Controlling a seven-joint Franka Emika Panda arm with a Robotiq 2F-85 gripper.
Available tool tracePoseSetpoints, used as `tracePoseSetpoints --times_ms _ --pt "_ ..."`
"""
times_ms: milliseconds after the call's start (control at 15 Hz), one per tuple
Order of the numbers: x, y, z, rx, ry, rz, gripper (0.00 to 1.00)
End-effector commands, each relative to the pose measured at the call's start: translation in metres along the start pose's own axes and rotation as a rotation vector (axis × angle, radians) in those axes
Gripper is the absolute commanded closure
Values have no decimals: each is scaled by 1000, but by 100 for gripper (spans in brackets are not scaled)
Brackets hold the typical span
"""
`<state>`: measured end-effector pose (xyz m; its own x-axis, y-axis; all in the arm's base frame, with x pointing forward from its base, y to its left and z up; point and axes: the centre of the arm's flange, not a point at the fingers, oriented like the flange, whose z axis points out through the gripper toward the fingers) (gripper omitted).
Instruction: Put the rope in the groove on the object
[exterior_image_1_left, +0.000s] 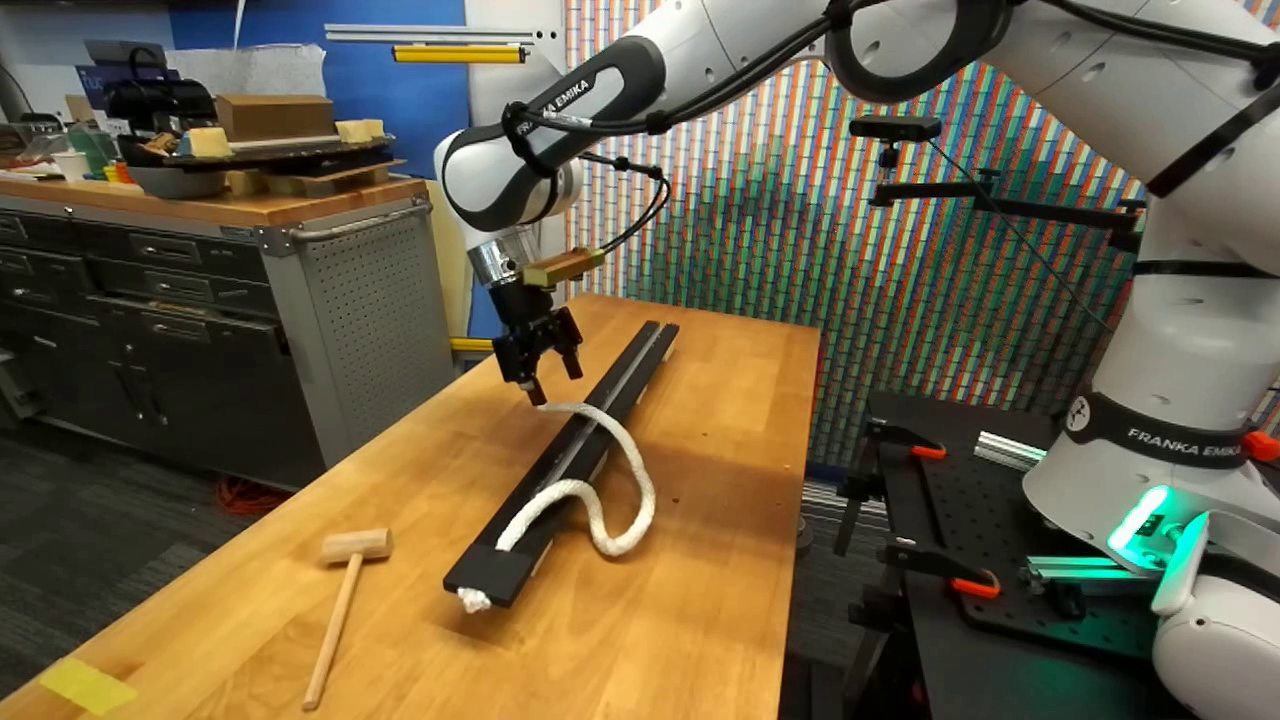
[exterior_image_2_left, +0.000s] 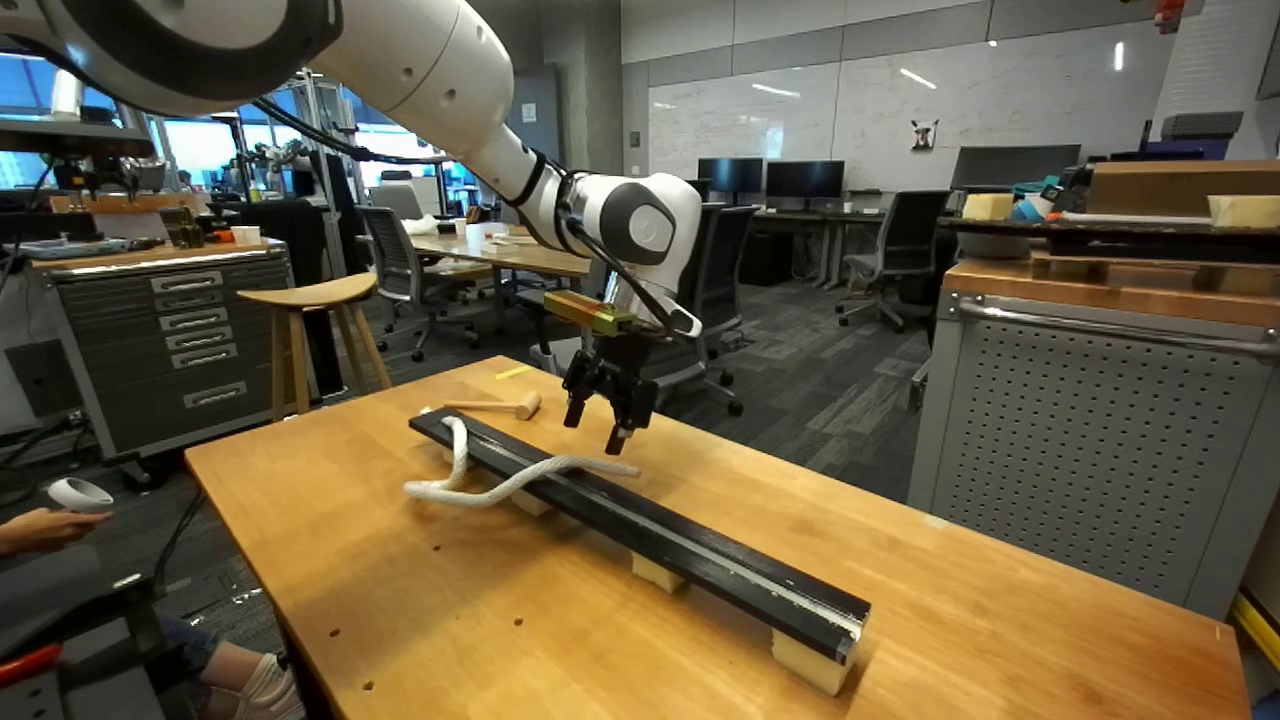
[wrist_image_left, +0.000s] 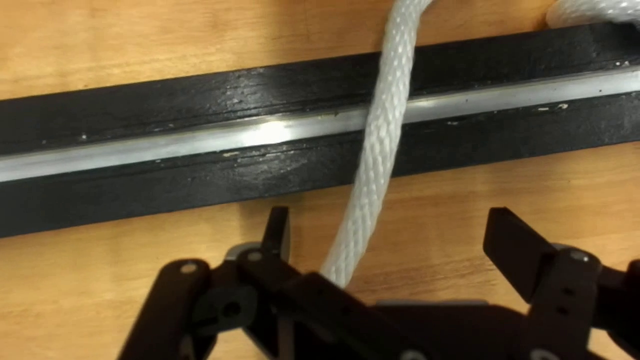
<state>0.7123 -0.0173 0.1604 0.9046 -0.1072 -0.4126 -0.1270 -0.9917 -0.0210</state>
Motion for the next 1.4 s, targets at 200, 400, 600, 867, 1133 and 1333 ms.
tracePoseSetpoints --times_ms 200,400,600,867,1133,1333 --pt "37 -2 -5 23 3 -2 0" --pt "44 -2 -7 10 34 3 0" --pt "46 1 -3 -9 23 17 0" --pt "57 -1 10 -11 -28 32 26" --pt "49 5 19 -10 -59 43 58" --pt "49 8 16 -15 -43 60 81"
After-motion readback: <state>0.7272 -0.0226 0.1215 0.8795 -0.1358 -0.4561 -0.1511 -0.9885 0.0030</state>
